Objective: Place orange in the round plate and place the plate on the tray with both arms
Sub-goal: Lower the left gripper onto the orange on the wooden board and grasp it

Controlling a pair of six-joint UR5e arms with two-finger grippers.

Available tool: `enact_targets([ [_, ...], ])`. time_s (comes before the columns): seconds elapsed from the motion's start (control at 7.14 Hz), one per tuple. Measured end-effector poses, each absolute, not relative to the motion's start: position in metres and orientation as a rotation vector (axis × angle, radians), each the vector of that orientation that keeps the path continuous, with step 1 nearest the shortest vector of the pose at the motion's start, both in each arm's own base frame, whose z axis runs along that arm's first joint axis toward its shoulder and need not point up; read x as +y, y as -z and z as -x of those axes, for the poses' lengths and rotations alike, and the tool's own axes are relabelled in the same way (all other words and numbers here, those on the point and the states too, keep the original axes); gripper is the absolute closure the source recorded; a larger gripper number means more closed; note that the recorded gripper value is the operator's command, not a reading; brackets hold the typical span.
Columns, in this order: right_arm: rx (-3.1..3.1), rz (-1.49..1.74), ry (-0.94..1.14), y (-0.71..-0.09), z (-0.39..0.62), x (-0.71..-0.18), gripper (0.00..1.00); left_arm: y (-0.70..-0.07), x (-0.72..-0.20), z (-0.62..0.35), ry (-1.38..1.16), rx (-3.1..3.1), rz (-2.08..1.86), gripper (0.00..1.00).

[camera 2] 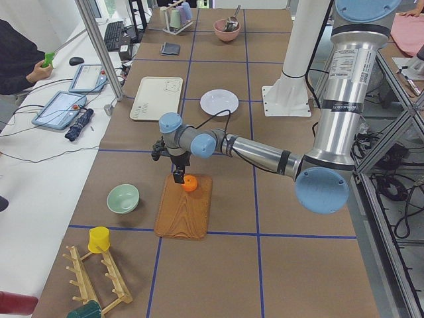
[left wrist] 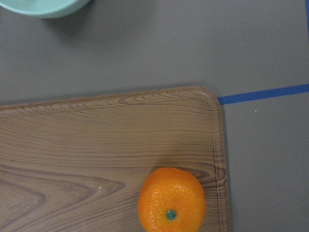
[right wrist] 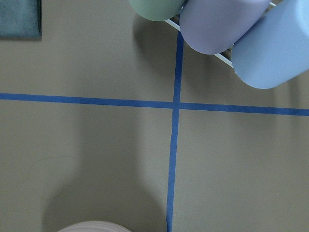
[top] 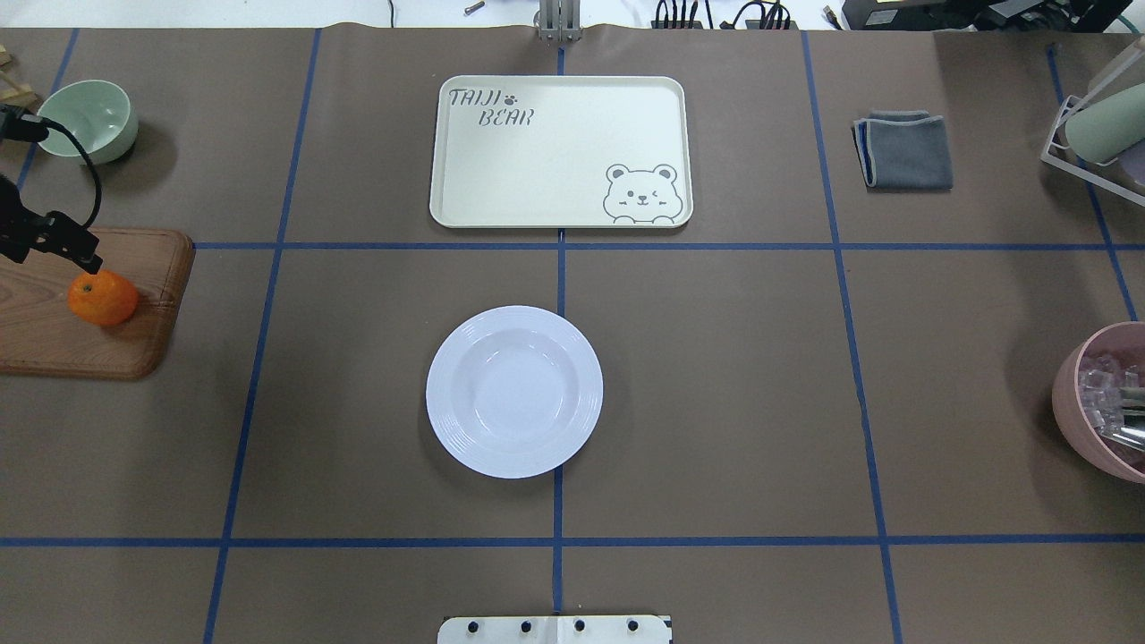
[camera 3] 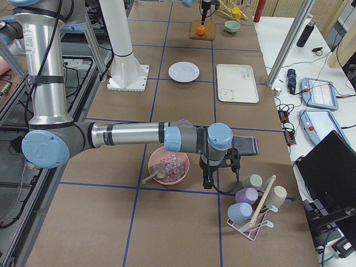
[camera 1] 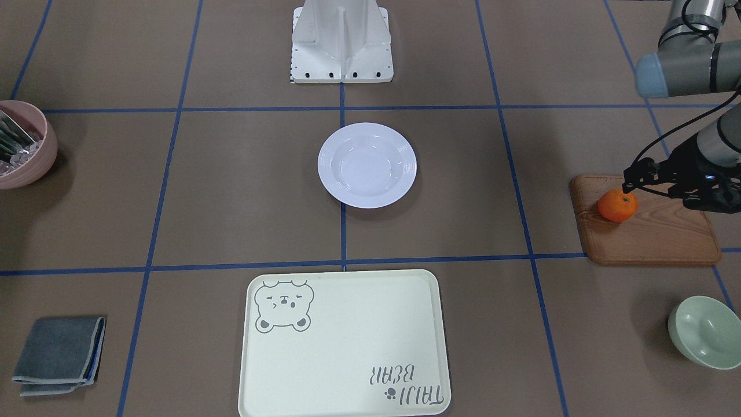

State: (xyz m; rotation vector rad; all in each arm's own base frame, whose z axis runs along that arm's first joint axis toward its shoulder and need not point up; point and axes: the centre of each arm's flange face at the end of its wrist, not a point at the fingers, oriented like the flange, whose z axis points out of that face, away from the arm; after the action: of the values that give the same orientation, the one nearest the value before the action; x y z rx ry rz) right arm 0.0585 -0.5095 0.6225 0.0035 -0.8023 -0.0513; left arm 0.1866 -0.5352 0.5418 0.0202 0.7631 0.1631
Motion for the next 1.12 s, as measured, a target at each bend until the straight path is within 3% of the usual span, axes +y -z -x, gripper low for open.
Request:
enact_targets([
  [0.56, -0.805, -0.016, 0.058, -0.616, -0.058, -0.513, 0.0, -0.566, -0.532, -0.218, -0.192, 0.761, -0.012, 0.02],
  [0.84, -0.807, -0.027, 0.063, -0.61, -0.058, -0.512, 0.0, -0.572, -0.527, -0.234, -0.213, 0.758, 0.008, 0.06],
  [0.98, -0.803, -0.028, 0.065, -0.609, -0.058, -0.513, 0.0, -0.576, -0.525, -0.237, -0.22, 0.754, 0.015, 0.2],
  [1.12, -0.799, -0.03, 0.066, -0.608, -0.058, -0.514, 0.0, -0.579, -0.524, -0.237, -0.223, 0.751, 0.02, 0.56],
])
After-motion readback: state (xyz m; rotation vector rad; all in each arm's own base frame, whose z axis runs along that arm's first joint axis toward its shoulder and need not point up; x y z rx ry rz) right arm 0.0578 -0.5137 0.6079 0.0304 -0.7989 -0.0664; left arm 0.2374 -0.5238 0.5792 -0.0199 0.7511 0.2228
